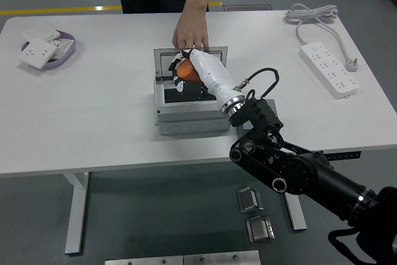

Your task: Pick up the cylinder from the cube,place it in the box,flap close box

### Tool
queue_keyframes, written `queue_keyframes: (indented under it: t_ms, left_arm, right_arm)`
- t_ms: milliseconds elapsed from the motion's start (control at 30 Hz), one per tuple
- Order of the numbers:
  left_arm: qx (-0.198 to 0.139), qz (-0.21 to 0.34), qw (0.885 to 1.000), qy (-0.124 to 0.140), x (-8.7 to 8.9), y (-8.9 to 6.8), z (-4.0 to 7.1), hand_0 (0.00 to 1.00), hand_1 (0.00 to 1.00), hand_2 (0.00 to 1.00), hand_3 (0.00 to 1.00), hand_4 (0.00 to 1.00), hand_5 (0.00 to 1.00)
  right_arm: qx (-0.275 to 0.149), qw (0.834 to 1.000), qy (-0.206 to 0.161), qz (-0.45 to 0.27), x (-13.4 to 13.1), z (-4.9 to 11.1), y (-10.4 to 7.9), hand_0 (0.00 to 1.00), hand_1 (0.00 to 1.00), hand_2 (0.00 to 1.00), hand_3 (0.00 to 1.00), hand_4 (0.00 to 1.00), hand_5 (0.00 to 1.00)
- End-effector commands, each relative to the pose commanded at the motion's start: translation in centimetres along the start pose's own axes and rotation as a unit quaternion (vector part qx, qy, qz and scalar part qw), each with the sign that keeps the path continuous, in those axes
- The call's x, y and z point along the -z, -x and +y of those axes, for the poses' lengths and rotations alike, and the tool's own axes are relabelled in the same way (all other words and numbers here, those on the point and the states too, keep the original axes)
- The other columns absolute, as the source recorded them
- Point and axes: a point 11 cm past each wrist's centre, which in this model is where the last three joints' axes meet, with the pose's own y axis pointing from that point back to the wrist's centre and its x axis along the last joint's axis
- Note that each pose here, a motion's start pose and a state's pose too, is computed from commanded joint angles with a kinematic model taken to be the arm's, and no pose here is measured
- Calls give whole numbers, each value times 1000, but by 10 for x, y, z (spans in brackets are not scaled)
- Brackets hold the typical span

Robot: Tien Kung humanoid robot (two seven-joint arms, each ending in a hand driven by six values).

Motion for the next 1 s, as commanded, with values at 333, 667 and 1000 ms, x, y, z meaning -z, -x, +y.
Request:
queue_keyframes:
  t_ms: [333,667,1000]
  left_arm:
    - [-3,-3,1000,-2,-1,-5,0,596,619,568,605,651,279]
    - [-5,-5,1000,-4,0,-7,0,596,619,568,605,654,285]
    - [-6,-5,1000,-5,-1,-7,0,596,619,568,605,654,289]
  right_arm:
    - [52,985,-9,165,-16,-9,12,28,255,421,344,70,2]
    - [84,973,-21,214,-21,-10,19,49,268,423,357,83,2]
    - [88,972,-22,217,-20,-11,18,680,645,616,651,389,59]
